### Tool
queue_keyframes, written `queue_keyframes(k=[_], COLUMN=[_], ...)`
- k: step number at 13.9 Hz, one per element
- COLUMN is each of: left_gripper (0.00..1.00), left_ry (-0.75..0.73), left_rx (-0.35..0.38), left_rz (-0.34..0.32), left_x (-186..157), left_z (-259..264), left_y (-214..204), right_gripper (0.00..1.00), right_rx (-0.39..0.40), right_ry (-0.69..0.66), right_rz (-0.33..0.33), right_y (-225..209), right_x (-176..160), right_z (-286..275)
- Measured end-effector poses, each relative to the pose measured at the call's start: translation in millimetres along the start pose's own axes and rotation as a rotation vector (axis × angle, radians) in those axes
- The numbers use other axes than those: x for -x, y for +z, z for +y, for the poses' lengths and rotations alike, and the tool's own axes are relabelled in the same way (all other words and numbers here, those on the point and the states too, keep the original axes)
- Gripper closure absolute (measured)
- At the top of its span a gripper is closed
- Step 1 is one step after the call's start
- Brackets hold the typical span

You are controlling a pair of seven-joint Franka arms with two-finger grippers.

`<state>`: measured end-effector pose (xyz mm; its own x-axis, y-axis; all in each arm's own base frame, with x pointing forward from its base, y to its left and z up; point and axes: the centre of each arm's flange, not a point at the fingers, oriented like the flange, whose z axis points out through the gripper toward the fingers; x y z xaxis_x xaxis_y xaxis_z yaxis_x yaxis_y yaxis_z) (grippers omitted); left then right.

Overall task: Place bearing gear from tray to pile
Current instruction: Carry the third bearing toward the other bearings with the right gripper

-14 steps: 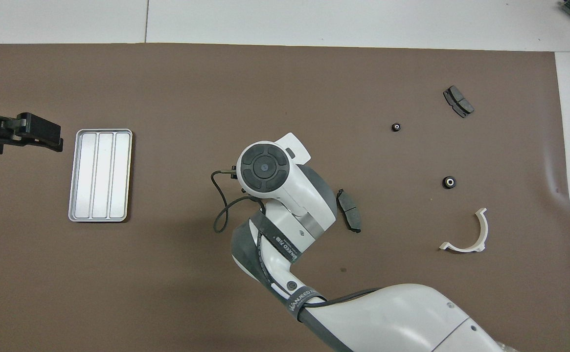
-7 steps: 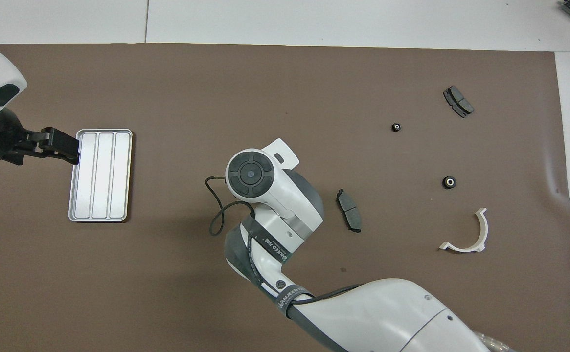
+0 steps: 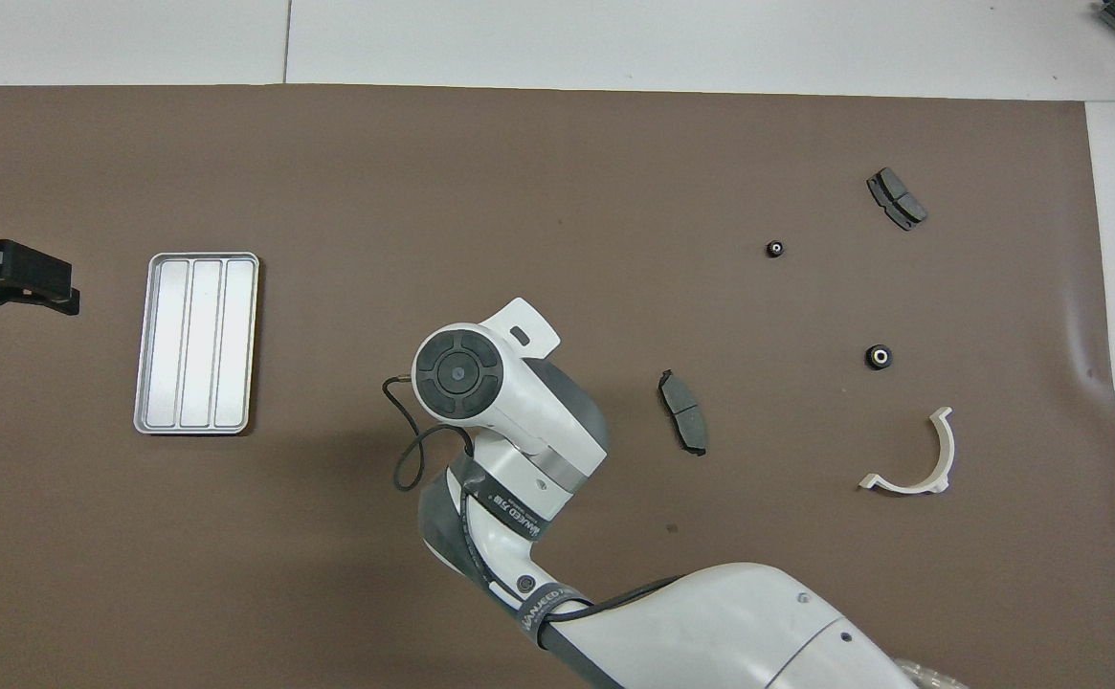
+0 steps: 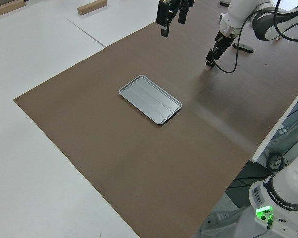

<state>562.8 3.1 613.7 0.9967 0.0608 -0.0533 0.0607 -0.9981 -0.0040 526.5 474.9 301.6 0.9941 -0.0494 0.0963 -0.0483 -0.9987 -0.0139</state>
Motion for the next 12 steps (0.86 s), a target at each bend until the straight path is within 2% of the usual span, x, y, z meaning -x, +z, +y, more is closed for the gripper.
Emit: queue_keyframes(k=[1,7,9,10,11,12], left_gripper=[0.00,0.00,0.00,0.00,0.00,0.00], left_ry=[-0.017,-0.024,-0.025,-0.025,-0.026,-0.026], left_rx=[0.001,0.002,0.002,0.002,0.002,0.002], left_rz=[0.000,0.000,0.000,0.000,0.000,0.000], left_x=[-0.3,-0.5,-0.5,-0.5,-0.5,-0.5], left_z=[-9.6,-13.8,-14.2,-14.5,-14.7,-14.7], left_y=[-0.2,-0.2,-0.2,-0.2,-0.2,-0.2], right_gripper=[0.32,0.37,0.51,0.52,0.62,0.65], right_rx=[0.002,0.009,0.009,0.009,0.010,0.010], right_ry=[0.000,-0.008,-0.009,-0.009,-0.010,-0.012], right_rz=[0.000,-0.002,-0.002,-0.002,-0.002,-0.001], right_y=[0.7,12.4,12.8,12.8,12.5,11.7], right_x=[0.0,5.6,5.8,5.8,6.0,6.9], right_z=[0.6,4.1,4.2,4.2,4.1,3.1])
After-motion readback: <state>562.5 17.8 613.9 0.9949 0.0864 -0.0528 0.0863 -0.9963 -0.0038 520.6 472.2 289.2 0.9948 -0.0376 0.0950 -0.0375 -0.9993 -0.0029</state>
